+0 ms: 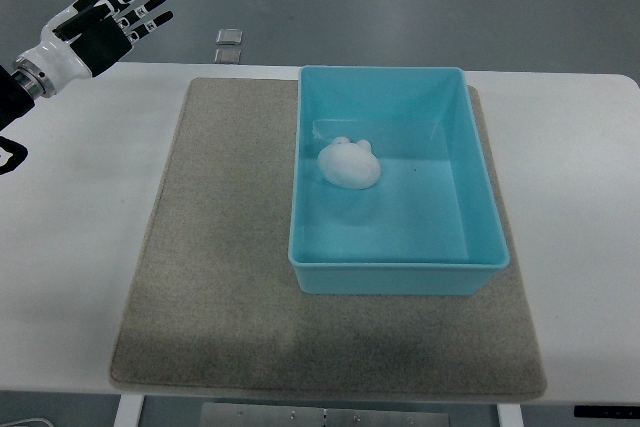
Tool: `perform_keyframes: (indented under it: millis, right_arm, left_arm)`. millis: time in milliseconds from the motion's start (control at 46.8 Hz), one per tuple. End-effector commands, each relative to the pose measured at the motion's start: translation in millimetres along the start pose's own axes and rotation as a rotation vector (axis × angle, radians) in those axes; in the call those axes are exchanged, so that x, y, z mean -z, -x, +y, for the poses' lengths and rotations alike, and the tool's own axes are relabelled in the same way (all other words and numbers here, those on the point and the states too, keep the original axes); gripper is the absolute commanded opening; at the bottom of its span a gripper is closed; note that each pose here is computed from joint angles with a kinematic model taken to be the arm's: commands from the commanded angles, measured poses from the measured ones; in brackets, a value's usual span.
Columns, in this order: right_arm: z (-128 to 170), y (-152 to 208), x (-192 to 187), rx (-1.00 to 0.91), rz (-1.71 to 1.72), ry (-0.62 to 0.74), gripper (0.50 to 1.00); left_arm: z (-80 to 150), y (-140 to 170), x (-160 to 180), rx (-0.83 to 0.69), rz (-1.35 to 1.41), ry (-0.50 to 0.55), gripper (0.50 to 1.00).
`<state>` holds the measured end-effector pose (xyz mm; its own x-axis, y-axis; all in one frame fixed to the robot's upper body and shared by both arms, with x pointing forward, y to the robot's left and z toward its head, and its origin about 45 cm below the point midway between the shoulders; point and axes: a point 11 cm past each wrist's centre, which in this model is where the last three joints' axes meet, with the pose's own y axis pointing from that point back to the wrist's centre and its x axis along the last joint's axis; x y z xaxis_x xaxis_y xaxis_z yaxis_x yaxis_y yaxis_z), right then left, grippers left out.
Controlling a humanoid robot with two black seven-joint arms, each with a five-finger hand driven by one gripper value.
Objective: Place white toy into blue box with left hand
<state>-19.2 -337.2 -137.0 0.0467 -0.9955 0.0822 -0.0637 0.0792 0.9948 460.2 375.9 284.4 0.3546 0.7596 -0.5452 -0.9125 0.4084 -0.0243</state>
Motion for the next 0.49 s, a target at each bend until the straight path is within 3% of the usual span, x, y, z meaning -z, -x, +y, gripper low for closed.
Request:
perform_keyframes:
  millis: [0, 470]
  right_arm:
    - [0.0, -0.1, 0.0, 0.0, 0.0, 0.0, 0.936]
    - [0.0, -0.1, 0.0, 0.0, 0.0, 0.0, 0.936]
  left_arm:
    - [2.6, -2.0, -0.2, -0.004, 0.003, 0.004, 1.0]
    - [5.7, -3.9, 5.5, -0.008, 0.004, -0.01, 1.0]
